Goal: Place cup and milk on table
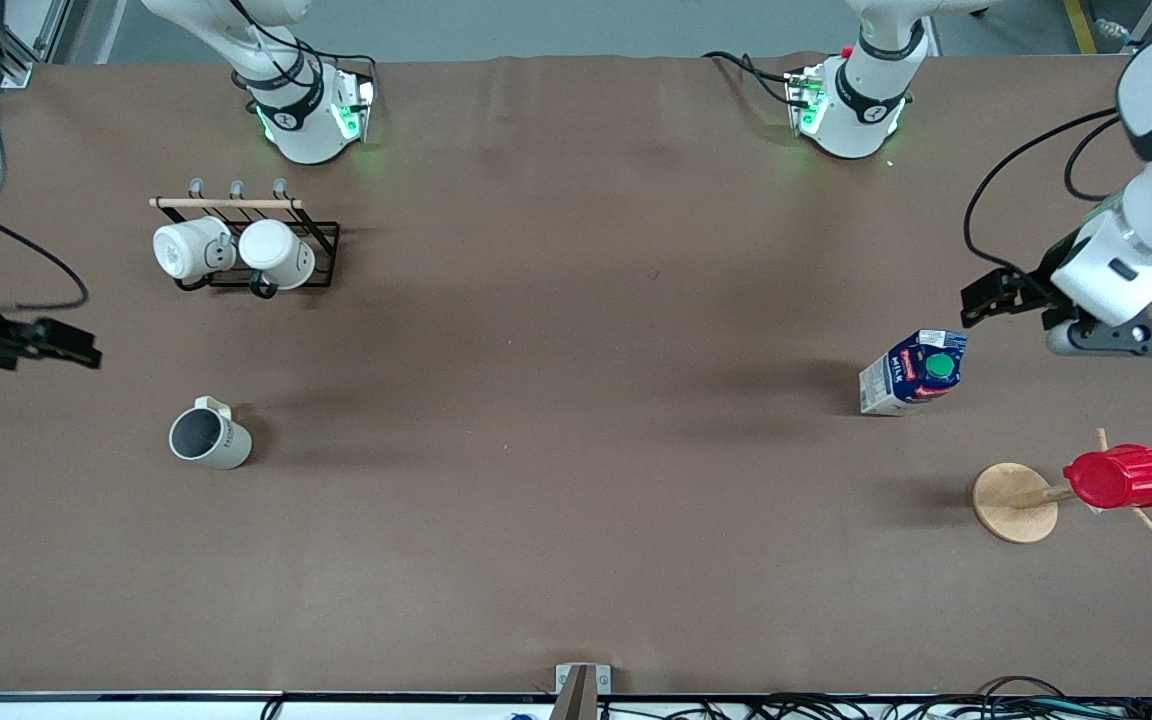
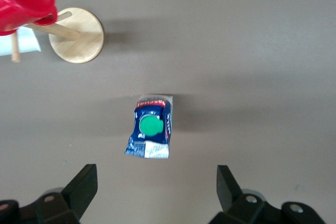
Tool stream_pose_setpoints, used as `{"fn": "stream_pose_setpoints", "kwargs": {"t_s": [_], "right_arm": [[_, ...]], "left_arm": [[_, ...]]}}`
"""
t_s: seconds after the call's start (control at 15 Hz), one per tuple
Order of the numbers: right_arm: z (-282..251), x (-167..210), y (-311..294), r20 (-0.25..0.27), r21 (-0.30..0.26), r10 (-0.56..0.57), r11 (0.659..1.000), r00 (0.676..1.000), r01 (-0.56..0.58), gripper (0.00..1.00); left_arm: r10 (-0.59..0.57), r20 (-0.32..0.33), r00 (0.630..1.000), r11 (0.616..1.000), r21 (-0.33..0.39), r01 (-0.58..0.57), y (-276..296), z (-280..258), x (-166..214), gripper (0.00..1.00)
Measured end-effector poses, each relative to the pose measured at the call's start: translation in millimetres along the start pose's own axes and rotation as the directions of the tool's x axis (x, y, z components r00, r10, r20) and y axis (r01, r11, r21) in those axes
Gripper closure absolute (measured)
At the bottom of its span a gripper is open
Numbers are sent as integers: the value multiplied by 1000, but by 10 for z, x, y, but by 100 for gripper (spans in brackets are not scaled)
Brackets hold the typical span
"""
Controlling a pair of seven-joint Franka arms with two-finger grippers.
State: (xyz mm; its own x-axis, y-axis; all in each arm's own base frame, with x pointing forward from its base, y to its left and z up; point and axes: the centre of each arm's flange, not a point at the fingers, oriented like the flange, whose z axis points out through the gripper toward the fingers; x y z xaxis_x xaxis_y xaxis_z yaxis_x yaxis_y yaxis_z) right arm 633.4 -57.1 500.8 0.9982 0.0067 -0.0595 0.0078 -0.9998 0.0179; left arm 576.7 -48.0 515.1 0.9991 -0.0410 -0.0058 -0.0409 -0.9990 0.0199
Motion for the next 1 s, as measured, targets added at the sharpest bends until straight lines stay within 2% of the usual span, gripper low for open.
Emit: {"fn": "stream_pose_setpoints", "kwargs": {"t_s": [0.47,0.6,0.73,1.0], "right_arm": [[1497,194,366,-12,0,-47,999,999,47,0],[1908,208,360,-39,-4,-52,999,998,51,0],[2275,178,326,-39,-3,-56,998,998,56,0],[2431,179,318,-36,-2,-57,998,998,57,0]], "left_arm": [[-11,-4,1000,1000,-10,11,-73,873,95,0],[-16,-14,1000,1000,-14,15,-100,1138,121,0],[-16,-26,1000,1000,-10,16,-133,1370,116,0],[-32,-39,999,999,-10,32,-253,1701,32,0]]}}
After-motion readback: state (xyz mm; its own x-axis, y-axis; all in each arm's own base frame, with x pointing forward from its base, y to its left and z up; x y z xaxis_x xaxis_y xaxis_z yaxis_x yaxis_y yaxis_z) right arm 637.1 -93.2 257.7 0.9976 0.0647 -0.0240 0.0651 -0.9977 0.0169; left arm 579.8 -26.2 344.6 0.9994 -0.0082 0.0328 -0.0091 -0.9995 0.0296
